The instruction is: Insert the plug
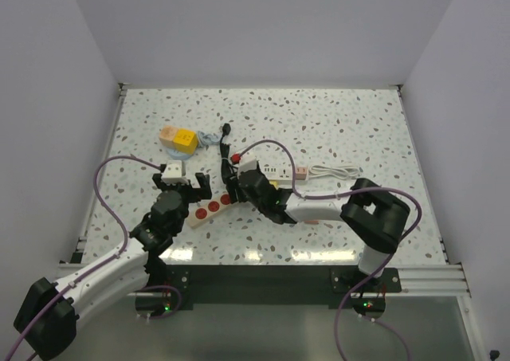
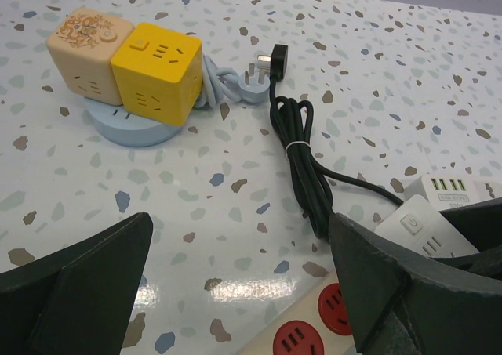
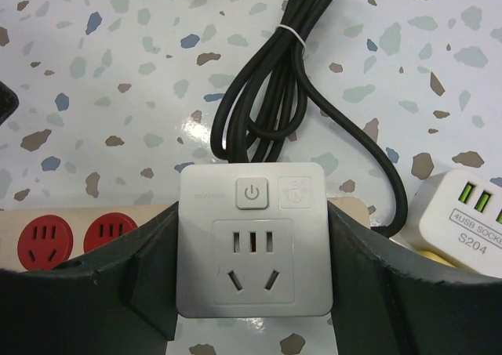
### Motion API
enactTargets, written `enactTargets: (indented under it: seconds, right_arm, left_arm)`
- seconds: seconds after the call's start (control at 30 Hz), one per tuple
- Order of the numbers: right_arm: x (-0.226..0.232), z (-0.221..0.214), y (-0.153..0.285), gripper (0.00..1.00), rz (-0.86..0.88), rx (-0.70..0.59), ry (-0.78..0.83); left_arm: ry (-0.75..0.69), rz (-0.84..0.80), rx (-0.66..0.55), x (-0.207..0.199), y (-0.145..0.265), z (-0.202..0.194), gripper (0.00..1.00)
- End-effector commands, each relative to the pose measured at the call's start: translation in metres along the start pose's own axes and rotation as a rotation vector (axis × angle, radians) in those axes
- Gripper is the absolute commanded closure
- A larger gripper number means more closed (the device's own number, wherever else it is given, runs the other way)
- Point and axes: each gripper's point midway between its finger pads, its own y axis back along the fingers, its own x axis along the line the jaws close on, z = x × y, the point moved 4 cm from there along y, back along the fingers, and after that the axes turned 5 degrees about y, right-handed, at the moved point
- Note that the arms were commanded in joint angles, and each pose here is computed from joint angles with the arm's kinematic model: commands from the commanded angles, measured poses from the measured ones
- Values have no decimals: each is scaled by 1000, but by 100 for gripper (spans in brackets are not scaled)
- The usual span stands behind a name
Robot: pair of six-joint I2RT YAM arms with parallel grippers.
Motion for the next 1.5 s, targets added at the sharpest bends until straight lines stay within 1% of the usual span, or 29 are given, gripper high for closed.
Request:
enactTargets:
  seconds: [0.0, 0.27, 0.47, 0.73, 1.0, 1.47]
  right_arm:
    - [-38, -140, 33, 100, -140, 472, 162]
    - [-34, -168, 42, 100, -164, 521, 205]
    - [-37, -182, 42, 100, -173, 547, 201]
    - [-44, -210, 54, 100, -196, 612, 207]
    - [-35, -232, 59, 100, -176, 664, 234]
    - [-27, -273, 81, 100, -151, 768, 245]
  left_arm:
    - [30, 11, -23, 0, 0, 6, 0]
    - [30, 11, -27, 1, 0, 7, 0]
    - [36, 6, -33, 0, 2, 9, 0]
    - [38, 11, -37, 1, 2, 10, 0]
    - [36, 11, -37, 1, 2, 10, 0]
    - [36, 18, -41, 2, 1, 11, 0]
